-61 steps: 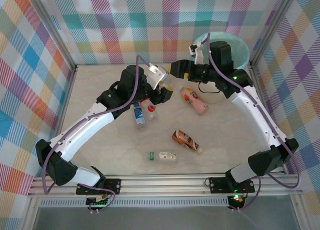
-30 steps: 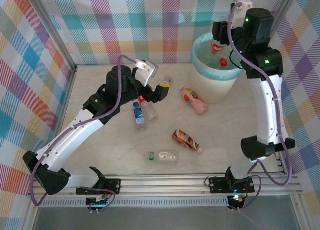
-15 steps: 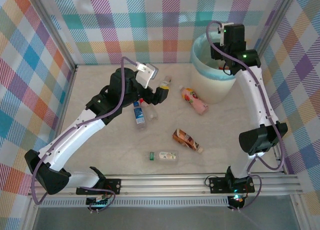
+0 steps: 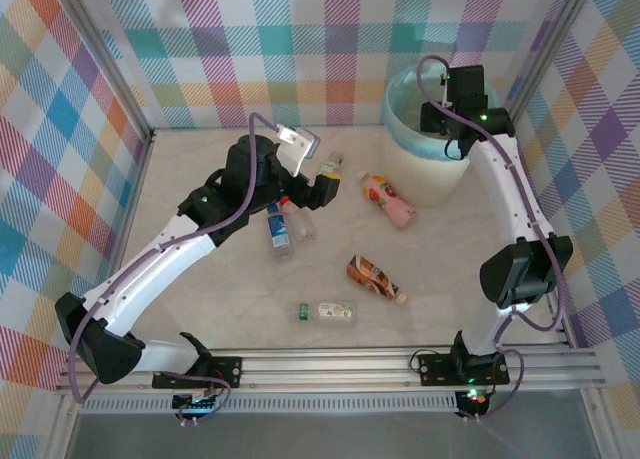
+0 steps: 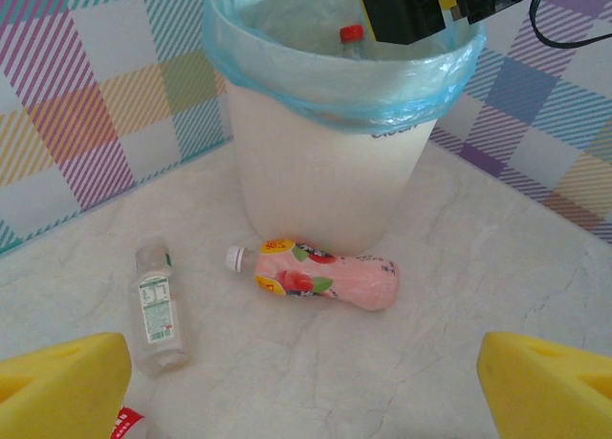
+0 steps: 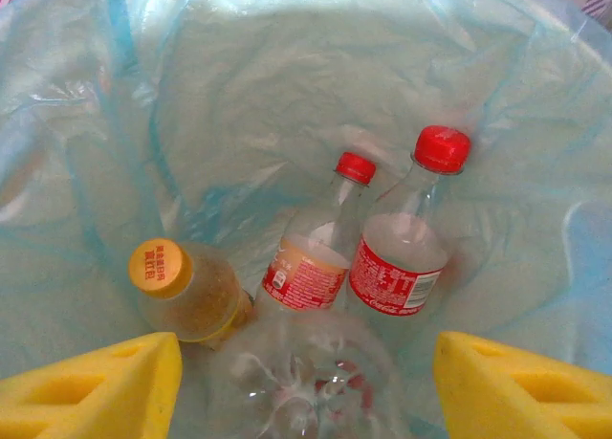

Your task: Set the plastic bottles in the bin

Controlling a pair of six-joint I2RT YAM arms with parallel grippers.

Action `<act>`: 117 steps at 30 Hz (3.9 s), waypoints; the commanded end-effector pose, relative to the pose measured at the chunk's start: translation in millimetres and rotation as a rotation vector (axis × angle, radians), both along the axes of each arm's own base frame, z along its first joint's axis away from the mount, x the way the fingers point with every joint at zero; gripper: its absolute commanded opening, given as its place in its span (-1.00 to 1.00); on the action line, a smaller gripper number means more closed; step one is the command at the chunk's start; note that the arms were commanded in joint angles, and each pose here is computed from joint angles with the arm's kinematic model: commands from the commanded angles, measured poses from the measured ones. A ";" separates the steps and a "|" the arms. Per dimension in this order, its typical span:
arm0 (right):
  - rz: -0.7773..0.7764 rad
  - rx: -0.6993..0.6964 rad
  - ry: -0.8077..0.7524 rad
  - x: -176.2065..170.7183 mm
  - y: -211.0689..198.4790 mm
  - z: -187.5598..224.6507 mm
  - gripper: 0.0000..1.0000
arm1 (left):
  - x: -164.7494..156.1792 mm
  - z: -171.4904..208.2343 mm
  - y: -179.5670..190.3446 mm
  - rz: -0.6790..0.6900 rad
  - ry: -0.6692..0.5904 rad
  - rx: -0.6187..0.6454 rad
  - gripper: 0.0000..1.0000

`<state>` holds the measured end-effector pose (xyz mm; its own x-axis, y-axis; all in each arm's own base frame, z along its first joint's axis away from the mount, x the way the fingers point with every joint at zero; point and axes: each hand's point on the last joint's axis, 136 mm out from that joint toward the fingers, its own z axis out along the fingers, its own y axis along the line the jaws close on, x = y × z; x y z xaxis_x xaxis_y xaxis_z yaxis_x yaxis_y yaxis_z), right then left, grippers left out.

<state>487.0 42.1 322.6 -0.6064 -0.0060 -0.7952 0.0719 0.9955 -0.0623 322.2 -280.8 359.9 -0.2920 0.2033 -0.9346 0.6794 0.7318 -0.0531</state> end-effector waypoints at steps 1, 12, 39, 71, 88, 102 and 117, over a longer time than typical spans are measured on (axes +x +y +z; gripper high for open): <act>-0.022 0.050 0.010 11.2 -4.1 -18.4 0.43 | 1.7 3.6 1.5 0.002 0.007 -0.006 0.87; -0.030 0.129 0.022 13.2 -5.2 -20.4 0.48 | 4.6 0.7 2.8 0.008 0.018 0.002 0.87; 0.303 0.250 -0.178 -74.3 105.8 93.7 0.49 | 127.9 -158.9 95.7 0.492 0.817 -0.197 0.75; 0.369 0.196 -0.139 -89.0 115.0 65.5 0.55 | 161.2 -302.4 78.7 0.606 1.180 -0.076 0.59; 0.366 0.193 -0.148 -92.7 111.3 69.1 0.57 | 165.4 -287.9 60.4 0.549 1.134 -0.053 0.19; 0.395 0.245 -0.208 -103.9 114.9 97.9 0.53 | 179.4 -198.4 74.2 0.539 0.938 -0.163 -0.12; 0.894 0.636 -0.242 -133.8 211.1 156.8 0.50 | 132.2 -28.9 71.6 0.267 0.362 -0.210 -0.14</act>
<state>366.5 221.6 452.3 -0.4243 0.0533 -0.9040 -0.6119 0.7190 0.3296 466.3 -203.5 291.5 -0.7521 -0.1922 -0.6304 0.2069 0.8393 -0.5027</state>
